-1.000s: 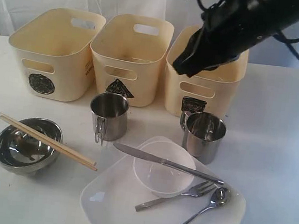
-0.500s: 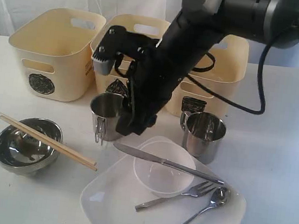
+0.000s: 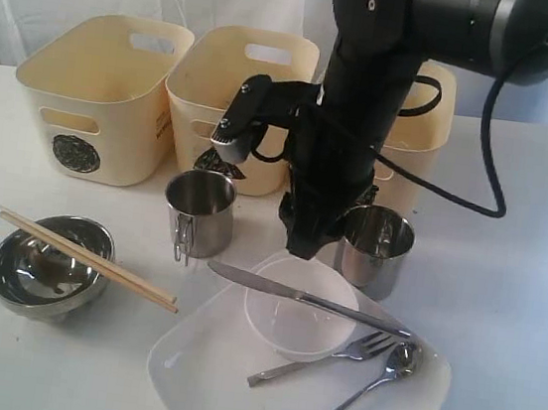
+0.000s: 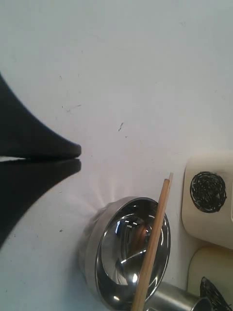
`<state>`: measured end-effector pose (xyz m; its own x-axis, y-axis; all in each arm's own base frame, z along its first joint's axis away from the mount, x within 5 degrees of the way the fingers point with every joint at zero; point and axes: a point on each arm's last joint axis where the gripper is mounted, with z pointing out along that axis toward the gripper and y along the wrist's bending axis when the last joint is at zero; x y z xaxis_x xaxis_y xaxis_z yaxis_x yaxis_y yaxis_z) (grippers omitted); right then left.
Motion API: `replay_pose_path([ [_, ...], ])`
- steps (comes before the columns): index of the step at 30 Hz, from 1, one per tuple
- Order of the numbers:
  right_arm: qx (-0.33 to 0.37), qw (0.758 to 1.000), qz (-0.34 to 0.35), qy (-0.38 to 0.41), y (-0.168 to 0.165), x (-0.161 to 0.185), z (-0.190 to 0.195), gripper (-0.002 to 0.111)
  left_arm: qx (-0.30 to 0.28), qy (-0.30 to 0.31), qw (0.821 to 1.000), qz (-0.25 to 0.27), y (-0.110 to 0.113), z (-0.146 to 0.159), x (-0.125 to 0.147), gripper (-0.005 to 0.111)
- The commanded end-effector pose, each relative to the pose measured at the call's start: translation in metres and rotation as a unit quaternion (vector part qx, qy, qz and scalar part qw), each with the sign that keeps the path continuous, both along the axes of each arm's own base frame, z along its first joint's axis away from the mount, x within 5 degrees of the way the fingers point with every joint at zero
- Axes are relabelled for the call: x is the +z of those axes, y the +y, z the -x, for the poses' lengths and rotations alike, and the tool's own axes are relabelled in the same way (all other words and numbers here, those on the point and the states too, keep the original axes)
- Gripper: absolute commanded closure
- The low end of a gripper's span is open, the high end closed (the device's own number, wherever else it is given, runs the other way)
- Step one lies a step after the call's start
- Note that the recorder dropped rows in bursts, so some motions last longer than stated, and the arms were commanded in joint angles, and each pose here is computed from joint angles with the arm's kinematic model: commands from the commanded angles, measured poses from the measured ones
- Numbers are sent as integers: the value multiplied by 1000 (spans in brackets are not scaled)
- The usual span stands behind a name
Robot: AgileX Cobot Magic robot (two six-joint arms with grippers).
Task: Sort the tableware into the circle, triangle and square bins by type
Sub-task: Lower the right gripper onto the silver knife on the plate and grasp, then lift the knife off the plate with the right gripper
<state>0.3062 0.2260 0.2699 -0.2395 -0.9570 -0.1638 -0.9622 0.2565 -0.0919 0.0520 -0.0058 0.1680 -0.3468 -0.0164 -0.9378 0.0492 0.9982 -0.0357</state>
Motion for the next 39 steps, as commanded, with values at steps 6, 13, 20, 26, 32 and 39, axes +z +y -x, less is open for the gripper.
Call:
replay_pose_path([
  [6,-10,999,20,31,3,-22,-4,52,1,1,1000,4,0,0,-1,107],
  [13,-13,998,13,52,8,-33,-6,52,1,1,1000,4,0,0,-1,107],
  [20,-6,998,12,64,9,-36,-4,53,1,1,1000,4,0,0,-1,107],
  [26,-4,997,0,74,11,-36,-3,53,1,1,1000,4,0,0,-1,107],
  [32,-4,997,6,82,11,-43,-3,53,1,1,1000,4,0,0,-1,107],
  [39,6,994,24,103,11,-62,-4,53,1,1,1000,4,0,0,-1,107],
])
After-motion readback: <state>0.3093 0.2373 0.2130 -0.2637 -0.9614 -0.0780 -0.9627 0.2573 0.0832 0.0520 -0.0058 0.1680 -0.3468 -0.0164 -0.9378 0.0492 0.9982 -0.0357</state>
